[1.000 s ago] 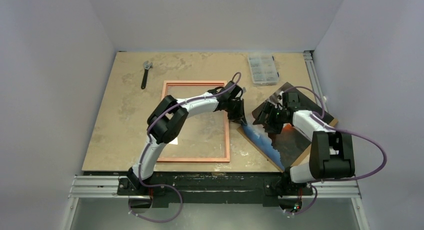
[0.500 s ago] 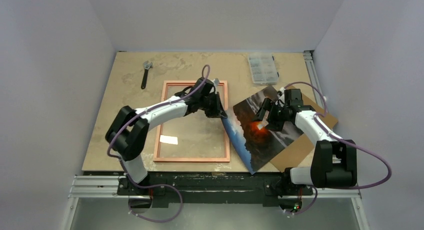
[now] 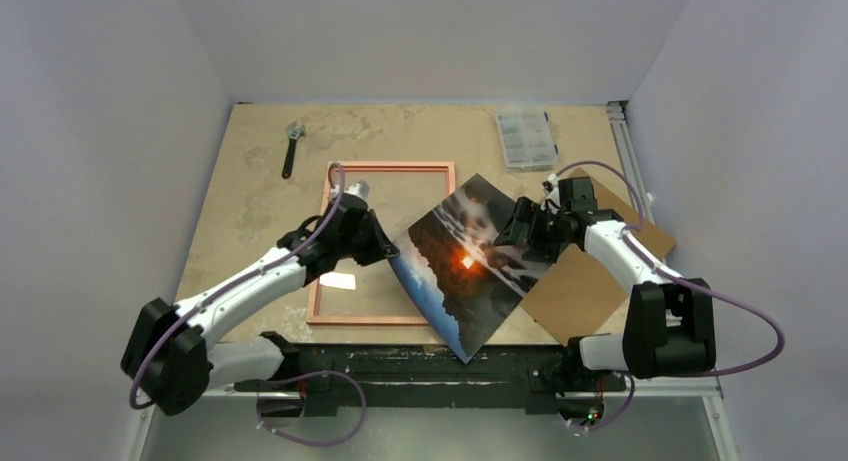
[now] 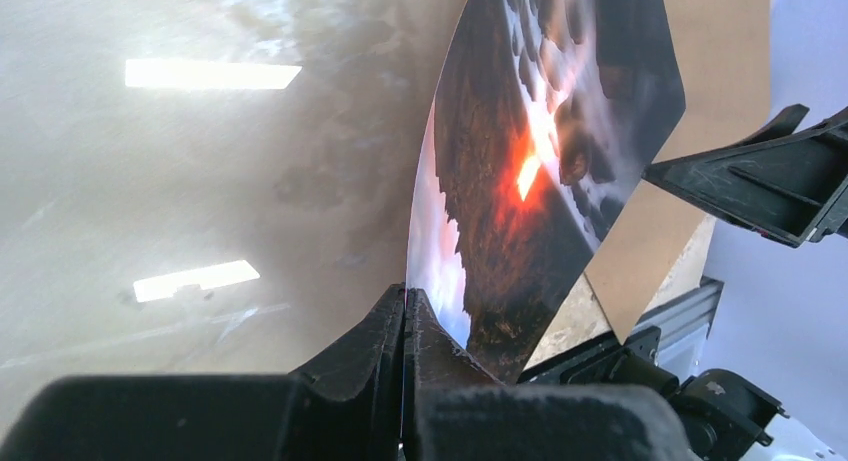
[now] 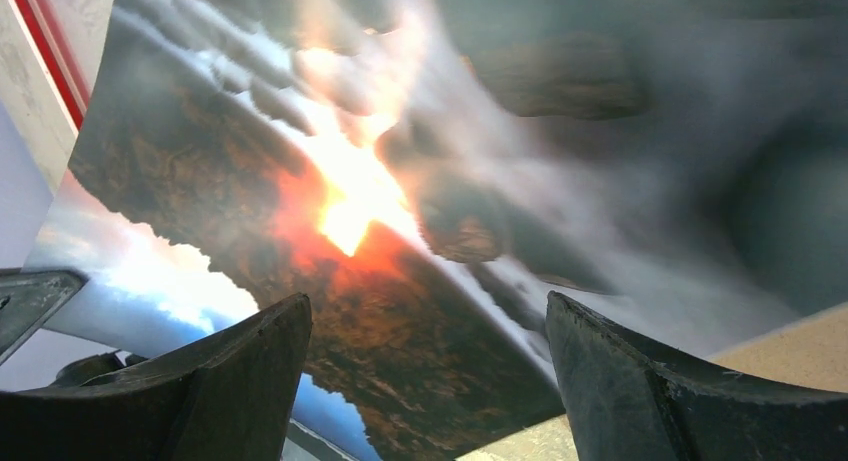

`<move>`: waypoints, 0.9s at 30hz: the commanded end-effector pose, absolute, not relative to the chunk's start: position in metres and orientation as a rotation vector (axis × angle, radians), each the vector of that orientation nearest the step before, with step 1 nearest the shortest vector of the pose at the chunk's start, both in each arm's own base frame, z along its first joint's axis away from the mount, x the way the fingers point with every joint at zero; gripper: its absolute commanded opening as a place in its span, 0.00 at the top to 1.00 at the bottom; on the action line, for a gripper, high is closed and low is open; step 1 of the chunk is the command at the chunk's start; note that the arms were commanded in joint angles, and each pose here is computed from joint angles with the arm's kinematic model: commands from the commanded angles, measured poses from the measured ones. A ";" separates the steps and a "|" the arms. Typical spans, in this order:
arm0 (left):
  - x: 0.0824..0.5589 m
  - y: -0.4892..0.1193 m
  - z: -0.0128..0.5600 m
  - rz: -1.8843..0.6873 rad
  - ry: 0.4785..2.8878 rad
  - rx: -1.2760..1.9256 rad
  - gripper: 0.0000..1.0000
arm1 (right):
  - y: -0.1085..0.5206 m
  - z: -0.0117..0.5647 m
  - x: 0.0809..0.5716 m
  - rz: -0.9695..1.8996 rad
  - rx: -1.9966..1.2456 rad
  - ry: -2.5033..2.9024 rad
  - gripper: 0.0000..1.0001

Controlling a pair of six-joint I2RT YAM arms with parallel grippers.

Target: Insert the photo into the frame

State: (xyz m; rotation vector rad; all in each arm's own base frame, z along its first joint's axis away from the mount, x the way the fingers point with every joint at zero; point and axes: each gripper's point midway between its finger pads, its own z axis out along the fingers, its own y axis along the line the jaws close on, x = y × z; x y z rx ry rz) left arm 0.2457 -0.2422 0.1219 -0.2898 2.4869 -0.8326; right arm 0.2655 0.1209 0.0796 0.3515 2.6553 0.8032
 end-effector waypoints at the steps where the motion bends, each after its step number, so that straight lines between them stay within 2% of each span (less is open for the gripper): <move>1: 0.231 -0.197 0.120 -0.709 2.403 -0.473 1.00 | 0.128 0.089 0.276 0.832 0.313 2.621 0.14; 12: 0.177 -0.121 0.085 -0.576 2.292 -0.803 1.00 | 0.141 0.074 0.268 0.854 0.295 2.675 0.14; 22: 0.173 -0.128 0.076 -0.571 2.355 -0.807 1.00 | 0.150 0.054 0.243 0.858 0.289 2.759 0.14; 25: 0.178 -0.135 0.083 -0.595 2.359 -0.777 0.92 | 0.148 0.043 0.232 0.855 0.298 2.803 0.14; 27: 0.180 -0.138 0.087 -0.598 2.366 -0.748 0.80 | 0.149 0.040 0.227 0.868 0.310 2.823 0.14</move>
